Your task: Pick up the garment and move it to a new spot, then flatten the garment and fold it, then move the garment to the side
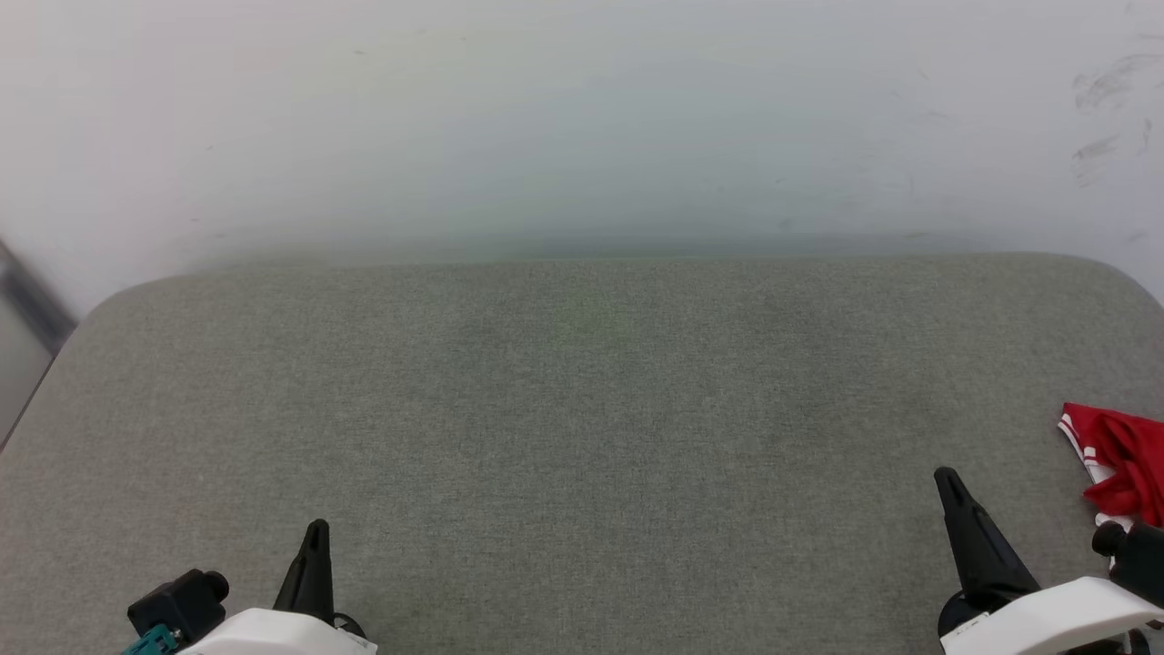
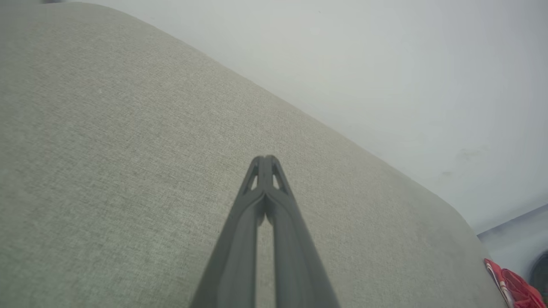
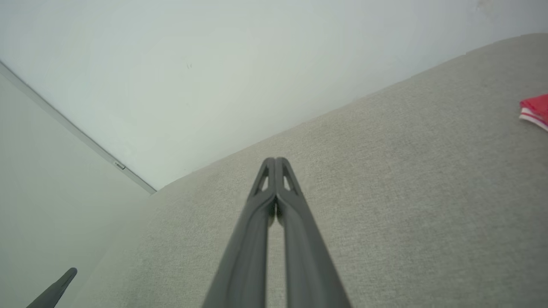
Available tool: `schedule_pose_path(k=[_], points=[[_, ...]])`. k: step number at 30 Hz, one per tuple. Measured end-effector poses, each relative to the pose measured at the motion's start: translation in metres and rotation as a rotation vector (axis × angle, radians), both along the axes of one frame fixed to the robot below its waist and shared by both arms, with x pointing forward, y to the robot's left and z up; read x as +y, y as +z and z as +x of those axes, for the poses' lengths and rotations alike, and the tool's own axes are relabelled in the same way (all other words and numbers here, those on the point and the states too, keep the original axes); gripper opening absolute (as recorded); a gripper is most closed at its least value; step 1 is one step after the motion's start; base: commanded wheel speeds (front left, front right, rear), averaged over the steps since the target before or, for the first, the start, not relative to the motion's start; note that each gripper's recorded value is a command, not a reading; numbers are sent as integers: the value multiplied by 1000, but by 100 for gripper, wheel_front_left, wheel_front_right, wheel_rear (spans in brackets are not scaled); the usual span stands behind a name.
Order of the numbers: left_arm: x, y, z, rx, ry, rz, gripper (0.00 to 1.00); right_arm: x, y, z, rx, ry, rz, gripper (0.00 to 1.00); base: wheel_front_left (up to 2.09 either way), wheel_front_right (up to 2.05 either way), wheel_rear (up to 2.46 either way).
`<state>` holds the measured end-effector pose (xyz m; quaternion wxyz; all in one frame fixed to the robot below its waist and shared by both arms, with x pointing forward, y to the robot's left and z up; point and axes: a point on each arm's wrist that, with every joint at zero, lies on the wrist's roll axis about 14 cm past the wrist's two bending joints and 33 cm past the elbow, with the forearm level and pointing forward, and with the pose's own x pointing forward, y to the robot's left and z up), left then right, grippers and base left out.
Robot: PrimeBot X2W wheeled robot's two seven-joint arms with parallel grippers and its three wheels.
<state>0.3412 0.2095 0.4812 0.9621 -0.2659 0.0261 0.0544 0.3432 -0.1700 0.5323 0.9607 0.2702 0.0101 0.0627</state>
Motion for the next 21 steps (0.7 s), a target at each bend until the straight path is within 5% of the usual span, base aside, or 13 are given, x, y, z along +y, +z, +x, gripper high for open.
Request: schedule_pose_path(k=[21], points=[[-1, 0, 12, 4, 10, -304, 0, -5, -7, 13, 29, -14, 299, 0, 0, 0, 0]])
